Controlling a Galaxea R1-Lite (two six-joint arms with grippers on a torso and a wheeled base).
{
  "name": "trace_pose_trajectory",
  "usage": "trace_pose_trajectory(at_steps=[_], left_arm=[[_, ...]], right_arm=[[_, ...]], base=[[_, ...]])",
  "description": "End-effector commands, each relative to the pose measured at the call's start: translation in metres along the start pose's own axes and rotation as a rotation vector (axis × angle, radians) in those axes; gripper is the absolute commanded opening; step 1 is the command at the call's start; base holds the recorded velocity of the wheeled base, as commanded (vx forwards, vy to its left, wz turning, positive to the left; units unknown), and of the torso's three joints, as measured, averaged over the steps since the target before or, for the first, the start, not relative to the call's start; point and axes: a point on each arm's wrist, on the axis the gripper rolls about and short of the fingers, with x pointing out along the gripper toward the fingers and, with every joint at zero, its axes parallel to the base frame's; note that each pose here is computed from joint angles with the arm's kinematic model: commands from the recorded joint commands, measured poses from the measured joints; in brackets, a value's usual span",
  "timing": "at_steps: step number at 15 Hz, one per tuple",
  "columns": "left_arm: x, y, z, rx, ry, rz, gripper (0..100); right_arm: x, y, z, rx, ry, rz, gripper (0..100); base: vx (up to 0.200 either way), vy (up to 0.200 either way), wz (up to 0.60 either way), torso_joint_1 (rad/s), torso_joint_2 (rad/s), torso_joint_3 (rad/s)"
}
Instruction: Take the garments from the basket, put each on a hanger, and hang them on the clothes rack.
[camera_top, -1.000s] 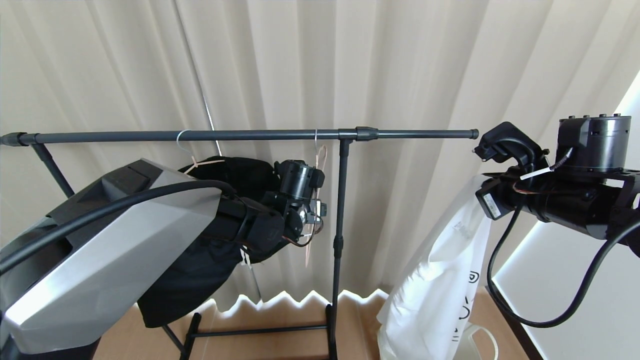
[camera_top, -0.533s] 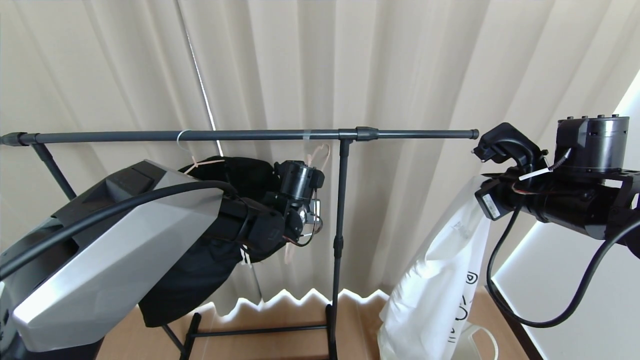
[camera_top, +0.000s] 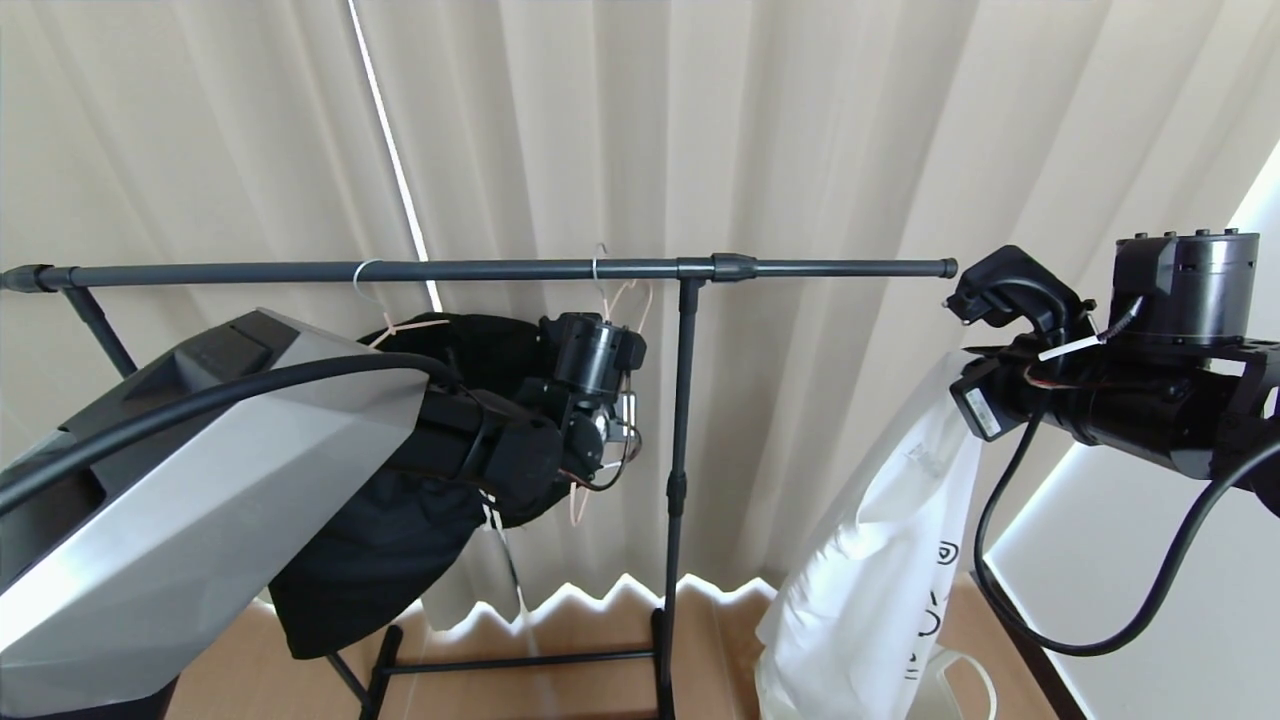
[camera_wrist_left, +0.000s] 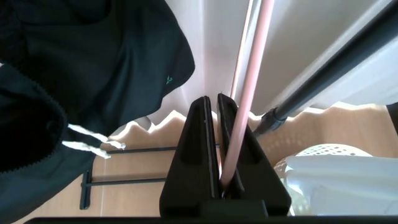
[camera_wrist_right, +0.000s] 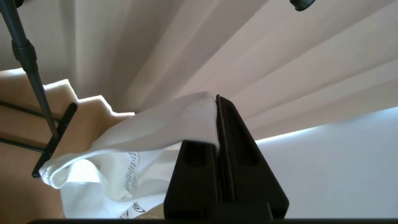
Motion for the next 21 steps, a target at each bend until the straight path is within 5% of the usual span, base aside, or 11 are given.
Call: trace_pose_trajectory(at_steps=[1,6,15,21], left_arm=[[-0.014,0.001,0.007,-0.004,-0.014,-0.010,0],[-0.046,0.005,0.012,0.011,-0.020,-0.038,0],[-0.119,0.045,-0.026,0.077,0.037,-0.064,0],[-0.174,0.081,-0.072,0.132,0.027,-0.115,0]], right_arm=[[0.000,0.000,0.000,-0.001,-0.002,-0.001,0],[-0.001,0.000,0.000,-0.001,-0.003,0.000,0],[-0.002,0.004,0.001,-0.004,-0.009,0.010,0],[-0.044,0.043,0.029,0.050,-0.138,0.125,0]], base=[[0.000,0.000,0.00,0.000,0.00,0.000],[0.000,0.000,0.00,0.000,0.00,0.000],[0.000,0.000,0.00,0.000,0.00,0.000],[0.000,0.000,0.00,0.000,0.00,0.000]])
